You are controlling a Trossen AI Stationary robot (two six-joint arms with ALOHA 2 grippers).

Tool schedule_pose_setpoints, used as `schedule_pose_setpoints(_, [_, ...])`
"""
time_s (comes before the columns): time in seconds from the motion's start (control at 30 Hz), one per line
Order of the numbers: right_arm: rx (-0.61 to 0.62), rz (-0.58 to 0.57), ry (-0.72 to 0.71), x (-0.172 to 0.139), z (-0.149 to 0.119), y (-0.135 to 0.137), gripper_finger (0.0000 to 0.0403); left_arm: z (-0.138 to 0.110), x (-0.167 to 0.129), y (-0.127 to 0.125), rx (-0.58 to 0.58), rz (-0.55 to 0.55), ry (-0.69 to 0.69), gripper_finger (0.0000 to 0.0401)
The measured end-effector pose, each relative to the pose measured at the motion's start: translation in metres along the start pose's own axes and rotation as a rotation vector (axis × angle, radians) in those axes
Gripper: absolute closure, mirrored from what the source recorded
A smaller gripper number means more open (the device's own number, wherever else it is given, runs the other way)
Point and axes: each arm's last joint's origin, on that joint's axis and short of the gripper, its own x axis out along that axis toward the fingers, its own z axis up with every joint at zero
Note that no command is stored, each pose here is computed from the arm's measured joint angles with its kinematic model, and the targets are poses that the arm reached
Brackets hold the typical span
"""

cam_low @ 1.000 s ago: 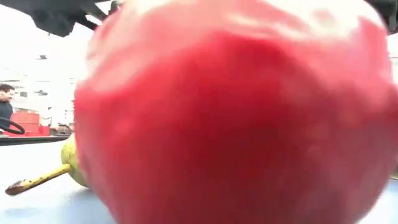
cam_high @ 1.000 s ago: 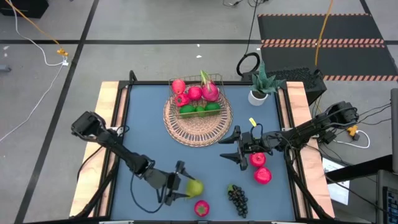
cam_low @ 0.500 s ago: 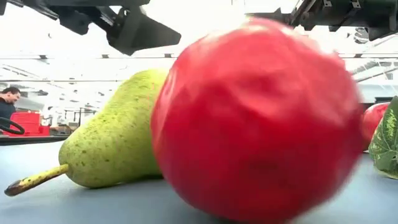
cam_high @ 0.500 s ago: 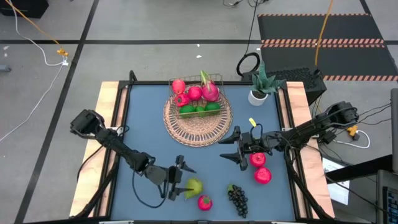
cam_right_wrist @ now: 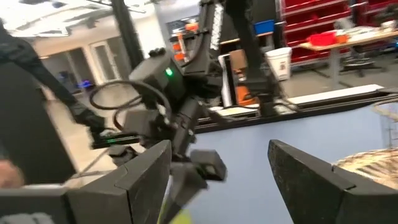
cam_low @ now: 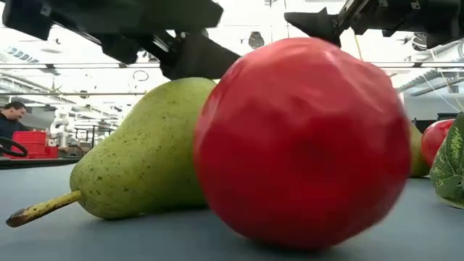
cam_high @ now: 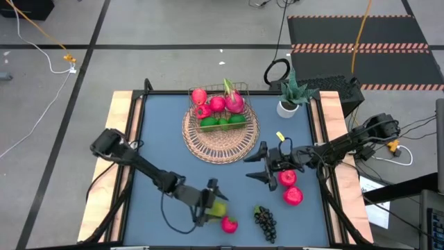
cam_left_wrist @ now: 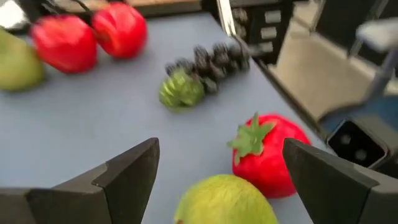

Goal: Build produce basket
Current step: Put the green pear into the gold wire basket

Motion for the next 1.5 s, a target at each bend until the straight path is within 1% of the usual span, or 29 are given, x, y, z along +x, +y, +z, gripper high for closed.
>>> schedule_pose_setpoints(0.13, [0.008,0.016,-0.001,0.000,0.000,0.001,0.0138,0.000,0.018,-0.004,0.000,-0.010,0.143,0.0061])
schedule_pose_setpoints(0.23, [0.008,0.015,-0.003,0.000,0.000,0.001,0.0138,-0.012,0.025,-0.002,-0.050,0.027,0.305,0.0061])
schedule_pose_setpoints(0.3, [0.009,0.015,-0.003,0.000,0.000,0.001,0.0138,-0.015,0.024,0.000,-0.091,0.073,0.361,0.0061])
schedule_pose_setpoints(0.37, [0.009,0.015,-0.004,0.000,0.001,0.001,0.0138,-0.018,0.024,0.002,-0.139,0.118,0.385,0.0061])
schedule_pose_setpoints(0.43, [0.009,0.014,-0.004,0.000,0.001,0.001,0.0138,-0.019,0.023,0.005,-0.172,0.139,0.401,0.0061])
schedule_pose_setpoints(0.5, [0.008,0.014,-0.003,0.000,0.000,0.001,0.0138,-0.020,0.023,0.008,-0.180,0.140,0.414,0.0061])
schedule_pose_setpoints(0.6, [0.009,0.008,-0.012,0.000,0.001,-0.001,0.0138,-0.022,0.023,0.011,-0.127,0.101,0.442,0.0078])
schedule_pose_setpoints(0.67, [0.009,0.002,-0.020,0.000,0.002,-0.002,0.0138,-0.021,0.022,0.014,-0.080,0.094,0.448,0.0103])
schedule_pose_setpoints(0.73, [0.006,-0.005,-0.027,0.000,0.004,-0.004,0.0138,-0.016,0.019,0.023,-0.057,0.106,0.447,0.0112])
schedule_pose_setpoints(0.87, [-0.032,-0.036,0.006,0.000,0.003,-0.010,0.0138,-0.003,0.006,0.052,-0.015,0.169,0.458,0.0112])
schedule_pose_setpoints(0.97, [-0.049,-0.085,0.069,-0.002,0.000,-0.016,0.0138,0.020,-0.012,0.077,-0.001,0.220,0.414,0.0112])
schedule_pose_setpoints(1.03, [-0.059,-0.146,0.112,-0.005,-0.002,-0.019,0.0138,0.040,-0.029,0.093,0.002,0.283,0.360,0.0112])
schedule_pose_setpoints(1.13, [-0.053,-0.219,0.174,-0.010,-0.006,-0.022,0.0138,0.055,-0.056,0.114,0.020,0.370,0.364,0.0112])
schedule_pose_setpoints(1.27, [-0.060,-0.267,0.233,-0.016,-0.015,-0.026,0.0138,0.080,-0.095,0.150,0.029,0.542,0.292,0.0112])
schedule_pose_setpoints(1.37, [-0.067,-0.324,0.237,-0.018,-0.019,-0.032,0.0138,0.083,-0.115,0.190,-0.013,0.671,0.255,0.0110])
schedule_pose_setpoints(1.43, [-0.055,-0.341,0.238,-0.019,-0.020,-0.035,0.0138,0.081,-0.127,0.217,-0.051,0.749,0.238,0.0106])
schedule_pose_setpoints(1.5, [-0.047,-0.351,0.235,-0.019,-0.020,-0.037,0.0138,0.080,-0.139,0.244,-0.094,0.829,0.187,0.0105])
